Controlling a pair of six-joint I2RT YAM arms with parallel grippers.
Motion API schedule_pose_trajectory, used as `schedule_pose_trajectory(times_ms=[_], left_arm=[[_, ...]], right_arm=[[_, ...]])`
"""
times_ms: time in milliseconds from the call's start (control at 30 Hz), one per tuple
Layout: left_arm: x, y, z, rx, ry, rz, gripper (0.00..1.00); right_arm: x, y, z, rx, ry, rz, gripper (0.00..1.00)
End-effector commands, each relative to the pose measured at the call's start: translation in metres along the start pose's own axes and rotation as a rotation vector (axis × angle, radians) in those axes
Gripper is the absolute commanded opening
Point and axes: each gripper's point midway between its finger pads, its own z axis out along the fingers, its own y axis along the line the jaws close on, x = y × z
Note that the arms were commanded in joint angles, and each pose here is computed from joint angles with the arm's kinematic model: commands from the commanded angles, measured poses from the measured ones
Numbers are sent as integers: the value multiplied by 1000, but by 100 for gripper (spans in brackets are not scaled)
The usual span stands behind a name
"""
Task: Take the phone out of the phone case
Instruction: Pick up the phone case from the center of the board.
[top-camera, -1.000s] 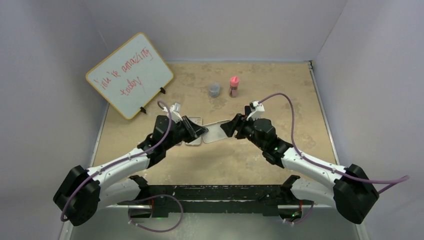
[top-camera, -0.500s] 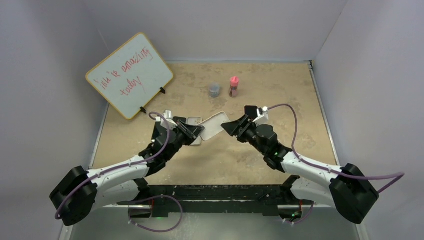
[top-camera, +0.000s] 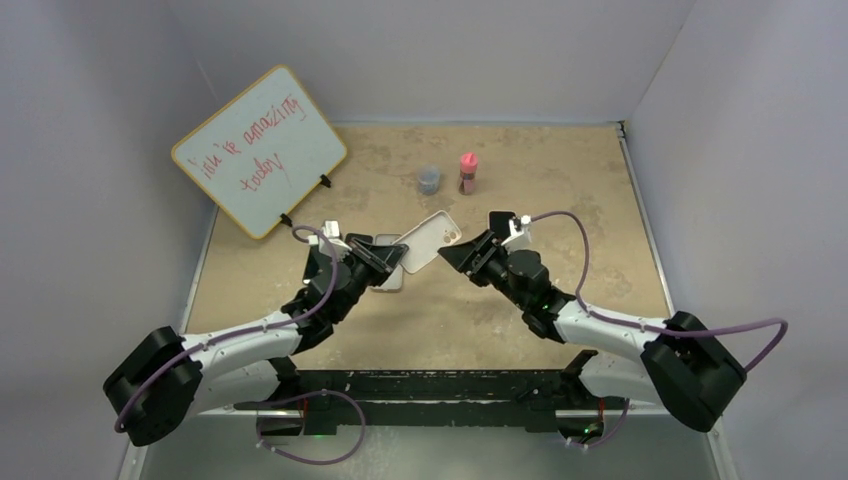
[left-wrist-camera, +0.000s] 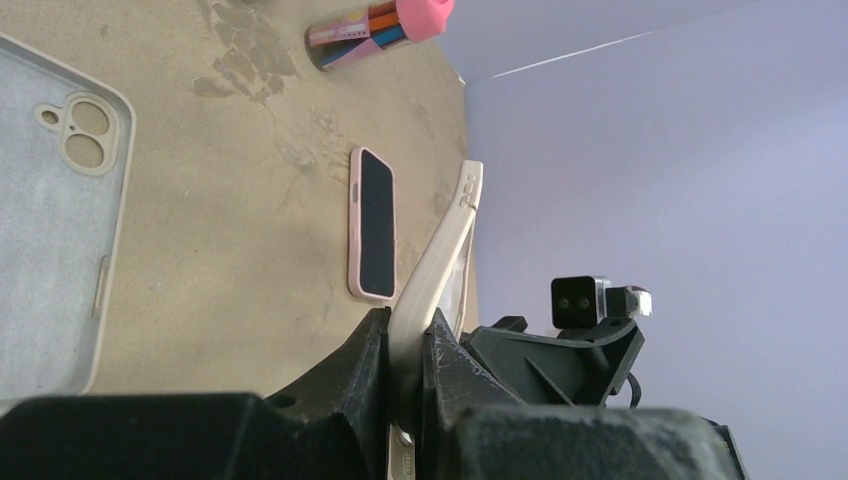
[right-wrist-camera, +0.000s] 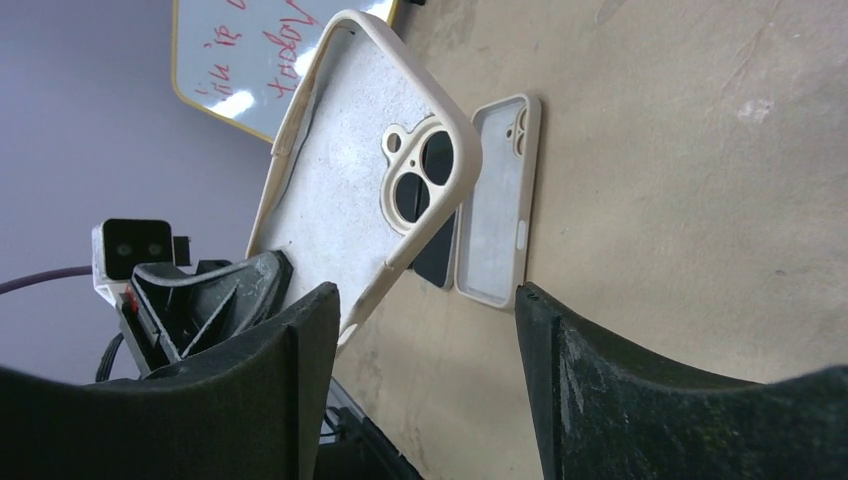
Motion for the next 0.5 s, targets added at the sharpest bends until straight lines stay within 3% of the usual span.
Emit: schedule_pose_trajectory(times_ms=[0,200,467], left_arm=[[-1,-21,-1,80,-12,-55,0],[5,-19,0,85,5,-62,0],[5,-4,-4,52,0,-3,0]], right_arm=[[-10,38,3,-141,-31,45,66],[-4,41,12,-151,2,70,60],[5,31,19,-129,37,89,29]])
